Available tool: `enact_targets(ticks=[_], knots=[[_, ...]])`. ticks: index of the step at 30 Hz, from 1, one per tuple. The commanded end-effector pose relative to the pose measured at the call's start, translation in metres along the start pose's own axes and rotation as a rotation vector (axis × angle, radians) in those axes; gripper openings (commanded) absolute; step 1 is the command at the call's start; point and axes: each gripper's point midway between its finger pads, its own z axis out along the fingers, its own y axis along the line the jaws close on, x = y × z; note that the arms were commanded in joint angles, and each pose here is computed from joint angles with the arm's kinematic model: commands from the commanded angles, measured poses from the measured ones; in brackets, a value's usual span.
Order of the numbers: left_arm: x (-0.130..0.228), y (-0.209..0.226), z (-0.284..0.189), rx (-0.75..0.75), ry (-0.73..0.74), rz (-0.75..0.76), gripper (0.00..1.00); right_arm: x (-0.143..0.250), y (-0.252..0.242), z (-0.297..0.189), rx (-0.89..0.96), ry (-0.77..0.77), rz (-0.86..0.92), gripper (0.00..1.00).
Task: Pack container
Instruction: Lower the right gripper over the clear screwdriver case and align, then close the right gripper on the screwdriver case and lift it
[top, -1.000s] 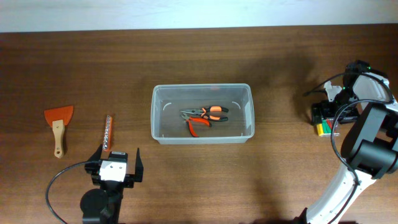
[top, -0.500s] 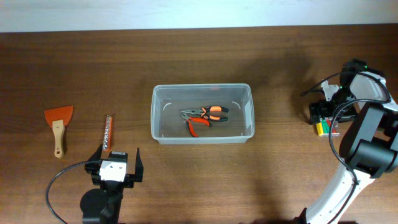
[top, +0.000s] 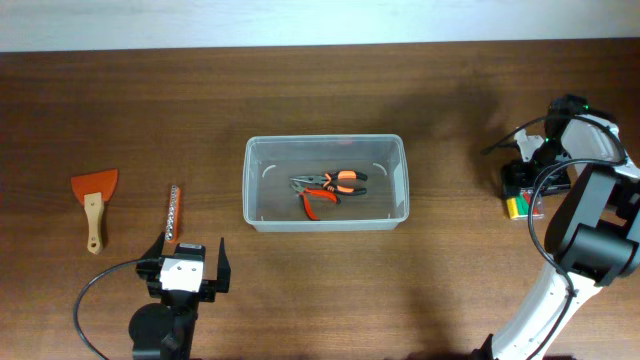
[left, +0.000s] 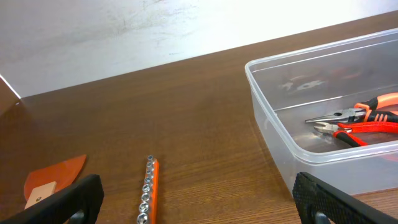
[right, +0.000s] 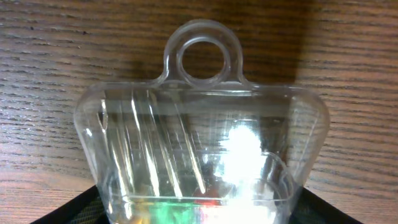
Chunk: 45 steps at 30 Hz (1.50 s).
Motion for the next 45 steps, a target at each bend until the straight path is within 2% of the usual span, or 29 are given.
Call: enact_targets(ticks=[1, 5, 18, 24, 33, 45], knots=[[0.001, -0.001, 0.0, 0.005, -0.004, -0.006, 0.99, 0.002, 0.001, 0.005, 0.011, 0.017, 0.001, 0.7], [0.001, -0.001, 0.0, 0.005, -0.004, -0.006, 0.99, 0.002, 0.001, 0.005, 0.012, 0.017, 0.001, 0.66], [0.001, -0.001, 0.0, 0.005, -0.004, -0.006, 0.99, 0.002, 0.001, 0.005, 0.011, 0.017, 0.001, 0.64], [0.001, -0.001, 0.0, 0.005, -0.004, -0.006, 0.99, 0.002, 0.001, 0.005, 0.011, 0.017, 0.001, 0.54], [0.001, -0.001, 0.0, 0.005, -0.004, -0.006, 0.99, 0.0, -0.001, -0.001, 0.012, 0.012, 0.002, 0.54], [0.001, -0.001, 0.0, 0.005, -0.004, -0.006, 0.99, -0.017, -0.007, -0.04, 0.018, -0.036, 0.012, 0.54]])
